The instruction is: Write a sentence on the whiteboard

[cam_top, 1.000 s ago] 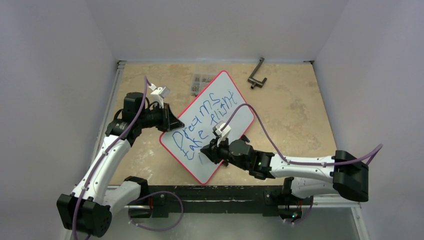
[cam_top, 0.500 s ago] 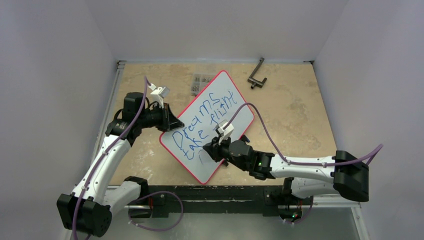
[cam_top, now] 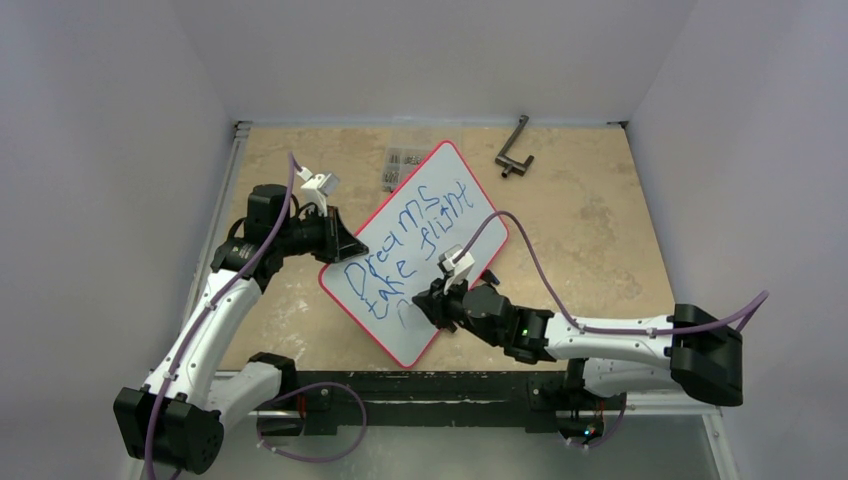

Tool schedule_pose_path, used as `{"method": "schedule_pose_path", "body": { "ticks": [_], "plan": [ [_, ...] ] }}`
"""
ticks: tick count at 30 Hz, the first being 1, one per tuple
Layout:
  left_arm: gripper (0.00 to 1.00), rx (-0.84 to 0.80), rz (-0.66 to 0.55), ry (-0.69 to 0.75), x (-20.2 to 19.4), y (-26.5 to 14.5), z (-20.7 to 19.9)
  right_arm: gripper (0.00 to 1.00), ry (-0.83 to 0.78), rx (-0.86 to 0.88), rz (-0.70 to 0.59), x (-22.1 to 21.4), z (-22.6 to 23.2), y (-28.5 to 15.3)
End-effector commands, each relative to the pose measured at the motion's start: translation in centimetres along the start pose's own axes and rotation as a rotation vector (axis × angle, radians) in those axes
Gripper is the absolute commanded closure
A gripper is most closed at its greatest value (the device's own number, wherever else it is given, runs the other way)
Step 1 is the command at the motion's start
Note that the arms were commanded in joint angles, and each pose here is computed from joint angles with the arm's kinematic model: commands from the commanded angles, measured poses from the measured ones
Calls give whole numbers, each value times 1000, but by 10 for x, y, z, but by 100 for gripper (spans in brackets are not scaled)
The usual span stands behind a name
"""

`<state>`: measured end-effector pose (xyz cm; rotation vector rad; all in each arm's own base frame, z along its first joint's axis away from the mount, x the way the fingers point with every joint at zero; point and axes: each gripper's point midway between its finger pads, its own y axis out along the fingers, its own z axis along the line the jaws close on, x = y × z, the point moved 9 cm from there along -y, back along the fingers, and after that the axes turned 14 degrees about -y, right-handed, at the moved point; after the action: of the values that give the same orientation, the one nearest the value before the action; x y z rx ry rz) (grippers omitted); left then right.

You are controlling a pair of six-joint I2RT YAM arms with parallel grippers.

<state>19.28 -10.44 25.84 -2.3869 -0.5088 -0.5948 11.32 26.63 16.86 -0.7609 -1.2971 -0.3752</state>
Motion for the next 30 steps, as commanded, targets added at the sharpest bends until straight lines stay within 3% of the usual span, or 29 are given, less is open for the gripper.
{"method": "schedule_pose_path", "body": {
  "ticks": [1,30],
  "plan": [
    [100,105,-39,112,4,0,14,100,-60,-66,164,-42,-14,-2],
    [100,102,-38,112,4,1,14,100,-33,-126,270,-62,-18,-3]
  ]
}}
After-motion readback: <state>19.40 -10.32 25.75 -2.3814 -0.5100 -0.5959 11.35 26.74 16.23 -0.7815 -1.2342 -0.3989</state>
